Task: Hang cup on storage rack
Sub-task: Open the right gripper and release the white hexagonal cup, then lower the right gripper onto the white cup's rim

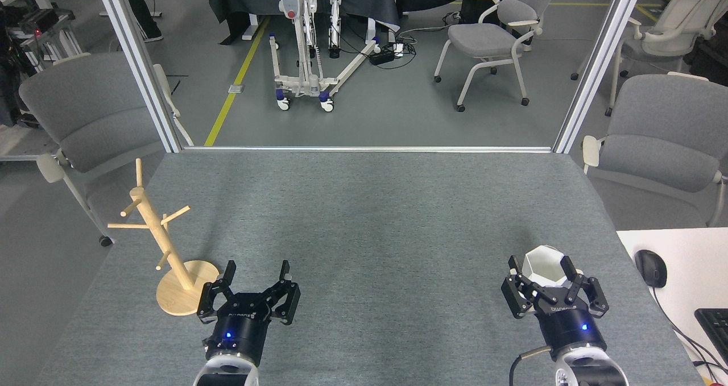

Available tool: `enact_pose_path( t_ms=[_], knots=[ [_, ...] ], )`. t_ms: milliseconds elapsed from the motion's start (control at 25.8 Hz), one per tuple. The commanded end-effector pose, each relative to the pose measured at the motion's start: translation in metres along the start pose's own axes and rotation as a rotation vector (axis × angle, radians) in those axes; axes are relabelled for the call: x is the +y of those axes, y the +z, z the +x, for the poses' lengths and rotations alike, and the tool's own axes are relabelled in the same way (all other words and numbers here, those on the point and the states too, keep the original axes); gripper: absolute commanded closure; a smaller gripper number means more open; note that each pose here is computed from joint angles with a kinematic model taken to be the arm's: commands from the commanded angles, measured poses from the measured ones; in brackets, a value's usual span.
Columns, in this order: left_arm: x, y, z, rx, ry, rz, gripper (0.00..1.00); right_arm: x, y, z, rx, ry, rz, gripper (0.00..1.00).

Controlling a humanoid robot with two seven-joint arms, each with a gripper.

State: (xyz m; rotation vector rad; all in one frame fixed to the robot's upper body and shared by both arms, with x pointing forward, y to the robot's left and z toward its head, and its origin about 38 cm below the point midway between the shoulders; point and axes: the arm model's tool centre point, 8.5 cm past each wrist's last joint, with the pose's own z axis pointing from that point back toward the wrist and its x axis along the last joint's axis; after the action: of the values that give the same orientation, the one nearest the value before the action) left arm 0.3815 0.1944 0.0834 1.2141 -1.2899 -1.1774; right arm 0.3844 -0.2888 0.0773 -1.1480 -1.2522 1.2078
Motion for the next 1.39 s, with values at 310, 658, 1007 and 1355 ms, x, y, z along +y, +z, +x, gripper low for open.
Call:
enact_pose_path(
  t_ms=[310, 658, 1007, 1355],
  knots=[
    [0.005, 0.002, 0.003, -0.002, 0.007, 0.060, 0.00, -0.003, 0.004, 0.003, -0.004, 0.003, -0.012, 0.00],
    [0.005, 0.003, 0.004, -0.011, 0.006, 0.059, 0.00, 0.020, 0.039, -0.053, 0.067, 0.066, 0.072, 0.01],
    [0.001, 0.003, 0.004, -0.009, 0.007, 0.050, 0.00, 0.053, 0.030, -0.083, 0.105, 0.072, 0.138, 0.01],
    [0.000, 0.003, 0.003, -0.008, 0.004, 0.045, 0.00, 0.062, 0.032, -0.082, 0.123, 0.066, 0.077, 0.01]
  ],
)
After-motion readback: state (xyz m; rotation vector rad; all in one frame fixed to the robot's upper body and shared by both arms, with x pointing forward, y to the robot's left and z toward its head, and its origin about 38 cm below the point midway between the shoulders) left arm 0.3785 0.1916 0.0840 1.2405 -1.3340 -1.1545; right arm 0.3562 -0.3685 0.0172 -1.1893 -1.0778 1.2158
